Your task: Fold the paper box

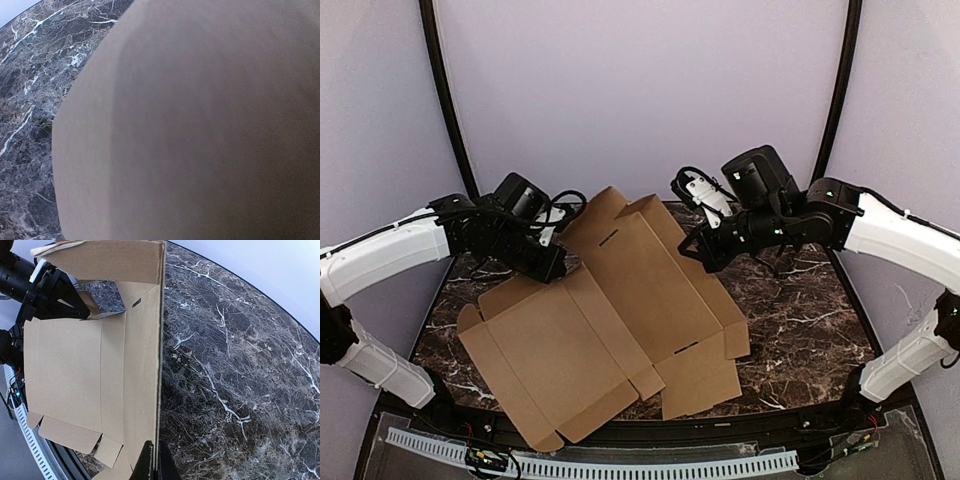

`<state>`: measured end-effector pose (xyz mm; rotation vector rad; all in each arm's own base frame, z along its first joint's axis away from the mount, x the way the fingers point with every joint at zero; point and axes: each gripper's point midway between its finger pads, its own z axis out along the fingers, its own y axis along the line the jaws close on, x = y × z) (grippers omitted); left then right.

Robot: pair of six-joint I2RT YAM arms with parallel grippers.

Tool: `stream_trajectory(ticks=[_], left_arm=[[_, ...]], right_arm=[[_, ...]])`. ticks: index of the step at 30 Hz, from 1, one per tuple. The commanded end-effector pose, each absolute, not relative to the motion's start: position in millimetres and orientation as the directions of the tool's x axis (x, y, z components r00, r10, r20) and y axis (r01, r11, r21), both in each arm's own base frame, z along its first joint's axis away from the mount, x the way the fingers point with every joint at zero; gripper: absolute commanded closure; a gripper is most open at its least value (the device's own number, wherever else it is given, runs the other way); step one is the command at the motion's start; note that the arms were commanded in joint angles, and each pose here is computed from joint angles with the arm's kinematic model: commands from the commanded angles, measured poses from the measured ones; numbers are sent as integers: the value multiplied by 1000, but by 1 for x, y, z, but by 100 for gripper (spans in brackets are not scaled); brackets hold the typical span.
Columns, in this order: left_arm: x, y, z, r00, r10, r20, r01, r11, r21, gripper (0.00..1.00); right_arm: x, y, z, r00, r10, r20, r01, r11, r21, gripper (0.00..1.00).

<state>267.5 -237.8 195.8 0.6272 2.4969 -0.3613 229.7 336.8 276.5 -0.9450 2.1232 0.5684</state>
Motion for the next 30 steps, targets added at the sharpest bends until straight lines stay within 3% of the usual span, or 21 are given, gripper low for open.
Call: stream_trajectory(ticks=[1, 9, 17, 30], left_arm=[[264, -245, 178, -784, 299, -545, 467, 861, -200, 99], [279, -236, 154, -784, 142, -604, 339, 913, -226, 99], [291, -250, 151, -752, 29, -659, 315, 893, -321, 99], [273, -243, 224, -683, 118, -720, 440, 855, -277, 99]], right_arm=[[235, 350, 295, -446, -389, -807, -764, 635, 116, 100], [234, 349, 286, -458, -404, -791, -762, 637, 116, 100], [231, 341, 282, -470, -409, -782, -754, 647, 115, 100], [250, 314, 262, -445, -553, -705, -709, 698, -100, 100]])
